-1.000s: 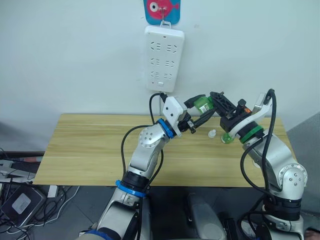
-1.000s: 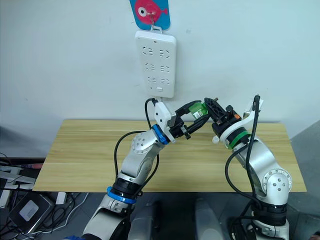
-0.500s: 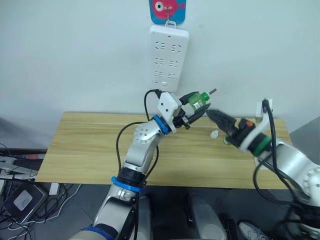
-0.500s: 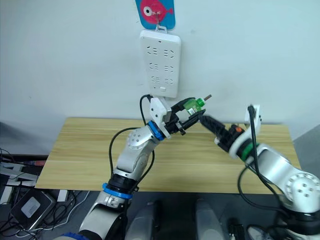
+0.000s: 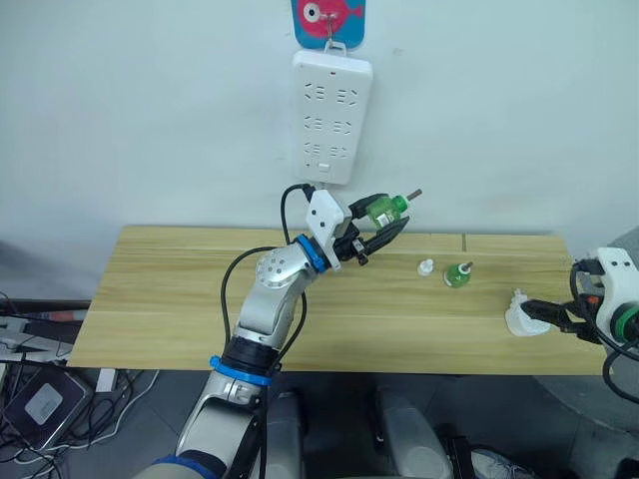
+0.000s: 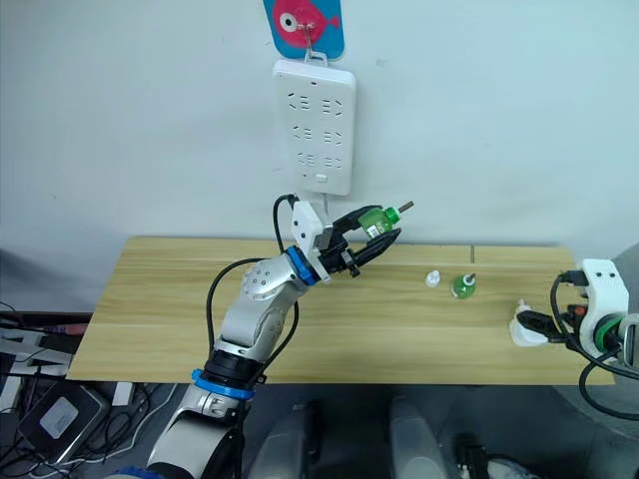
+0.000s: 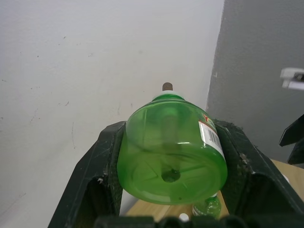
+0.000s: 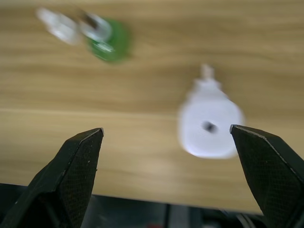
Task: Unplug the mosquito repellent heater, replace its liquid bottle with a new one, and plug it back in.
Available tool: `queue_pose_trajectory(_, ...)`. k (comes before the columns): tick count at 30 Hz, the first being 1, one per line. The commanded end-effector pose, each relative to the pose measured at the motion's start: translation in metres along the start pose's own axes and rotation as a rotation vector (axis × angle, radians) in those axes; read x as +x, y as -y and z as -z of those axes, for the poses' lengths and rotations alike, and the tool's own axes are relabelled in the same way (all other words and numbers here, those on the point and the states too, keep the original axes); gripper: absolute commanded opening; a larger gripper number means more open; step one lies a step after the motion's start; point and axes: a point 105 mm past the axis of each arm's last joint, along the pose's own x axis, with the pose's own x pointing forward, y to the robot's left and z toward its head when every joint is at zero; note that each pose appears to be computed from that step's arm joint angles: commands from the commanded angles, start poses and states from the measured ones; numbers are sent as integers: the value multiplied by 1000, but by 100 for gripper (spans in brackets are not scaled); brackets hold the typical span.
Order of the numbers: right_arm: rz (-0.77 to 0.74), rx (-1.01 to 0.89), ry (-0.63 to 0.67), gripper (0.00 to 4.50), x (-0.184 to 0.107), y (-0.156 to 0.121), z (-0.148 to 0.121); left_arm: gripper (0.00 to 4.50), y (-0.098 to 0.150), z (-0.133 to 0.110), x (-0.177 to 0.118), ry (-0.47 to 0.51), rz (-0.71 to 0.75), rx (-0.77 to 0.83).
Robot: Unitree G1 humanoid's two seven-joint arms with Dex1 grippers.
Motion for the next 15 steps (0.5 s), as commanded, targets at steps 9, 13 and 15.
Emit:
queue_pose_trajectory(9, 62, -43, -89, 447, 17, 23, 2, 230, 6, -10, -2, 31, -14, 11)
queue_pose_trajectory(13, 76, -65, -107, 447, 26, 28, 2, 230, 5, -11, -3, 26, -18, 10)
queue_pose_trajectory(15, 87, -74, -114, 447, 30, 31, 2, 230, 5, -11, -3, 24, -21, 11)
